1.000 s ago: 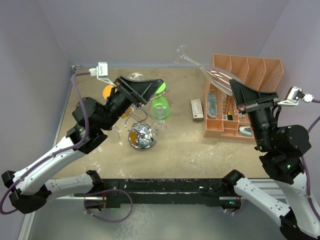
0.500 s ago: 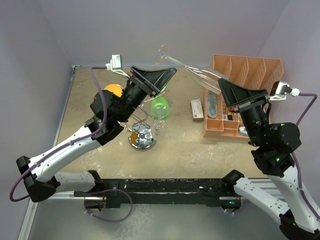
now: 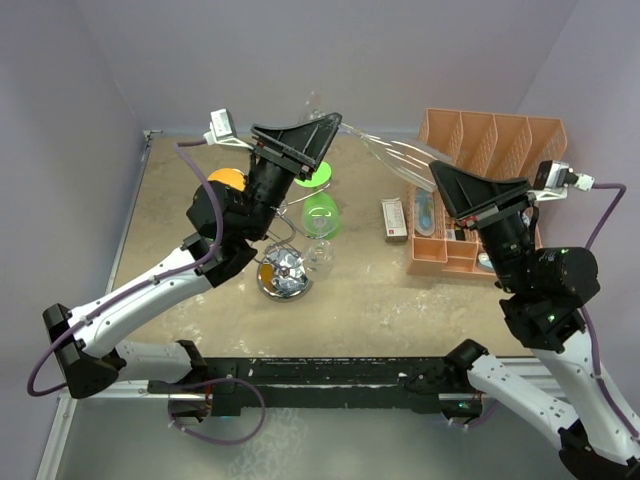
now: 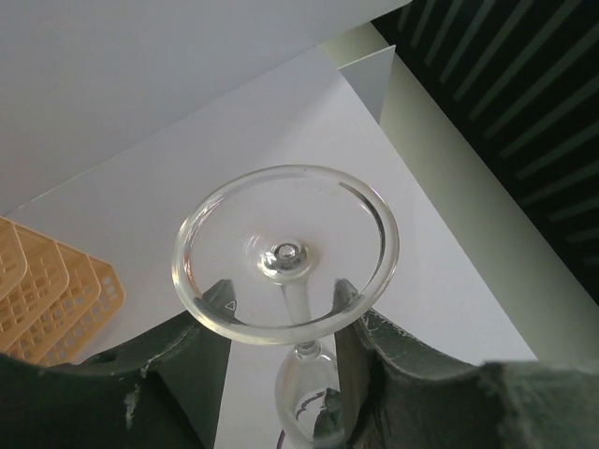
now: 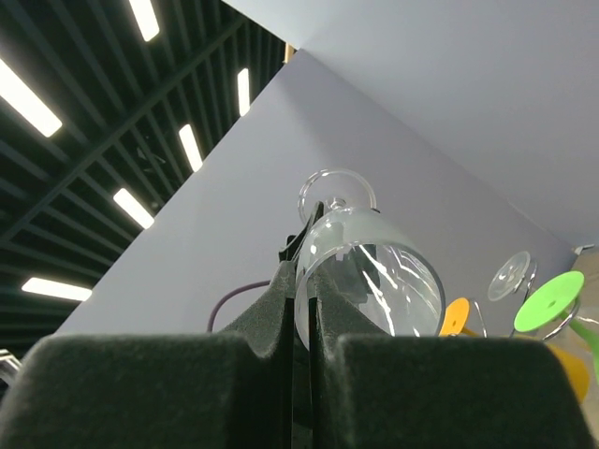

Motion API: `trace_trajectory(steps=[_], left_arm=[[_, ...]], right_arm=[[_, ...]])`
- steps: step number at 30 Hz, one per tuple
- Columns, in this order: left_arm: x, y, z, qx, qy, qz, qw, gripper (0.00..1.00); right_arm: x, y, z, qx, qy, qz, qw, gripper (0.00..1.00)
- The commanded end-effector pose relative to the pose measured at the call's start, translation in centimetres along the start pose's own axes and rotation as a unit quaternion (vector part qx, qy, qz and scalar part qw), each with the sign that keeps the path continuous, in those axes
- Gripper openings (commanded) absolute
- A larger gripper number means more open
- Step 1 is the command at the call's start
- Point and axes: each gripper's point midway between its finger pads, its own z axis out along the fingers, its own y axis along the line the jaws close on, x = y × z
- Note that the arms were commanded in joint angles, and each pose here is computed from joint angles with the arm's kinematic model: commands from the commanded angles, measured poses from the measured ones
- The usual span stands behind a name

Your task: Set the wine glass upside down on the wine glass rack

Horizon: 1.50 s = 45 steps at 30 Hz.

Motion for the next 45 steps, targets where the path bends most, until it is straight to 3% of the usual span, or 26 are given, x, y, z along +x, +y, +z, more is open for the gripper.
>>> trace_trajectory(steps=[1, 12, 16, 20, 22, 29, 32, 38, 45], left_arm=[[-2.4, -3.7, 0.4, 0.057, -0.049, -0.047, 0.996, 0.4], [-4.2, -4.7, -0.1, 0.074, -0.084, -0.058, 0.992, 0.22], [-4.5, -5.7, 0.0, 0.089, -0.09, -0.041, 0.991, 0.01], [-5.0, -5.9, -0.3, 0.092, -0.098, -0.014, 0.991, 0.0], [-5.2, -6.0, -0.5, 0.094, -0.102, -0.002, 0.99, 0.0], [-6.0, -5.7, -1.1, 0.076, -0.108, 0.04, 0.99, 0.0], [-6.3, -5.4, -1.4, 0.062, -0.108, 0.065, 0.99, 0.0], [-6.0, -4.1, -2.6, 0.029, -0.076, 0.143, 0.986, 0.0], [-3.0, -3.9, -4.9, 0.043, 0.034, 0.198, 0.979, 0.0]], right_arm=[[-0.1, 1.9, -0.1, -0.042, 0.003, 0.018, 0.999, 0.0], [2.1, 0.1, -0.1, -0.029, 0.044, 0.028, 0.998, 0.0], [2.9, -0.6, -0.2, -0.022, 0.059, 0.037, 0.997, 0.0], [3.4, -1.5, -0.3, -0.004, 0.068, 0.032, 0.997, 0.0], [3.4, -1.9, -0.4, 0.006, 0.068, 0.025, 0.997, 0.07], [3.4, -3.7, -1.6, 0.044, 0.072, -0.009, 0.996, 0.47], [3.7, -4.5, -2.5, 0.058, 0.081, -0.024, 0.995, 0.59], [3.5, -6.0, -4.5, 0.085, 0.093, -0.093, 0.988, 0.71], [1.7, -4.1, -6.0, 0.046, 0.084, -0.216, 0.972, 0.79]])
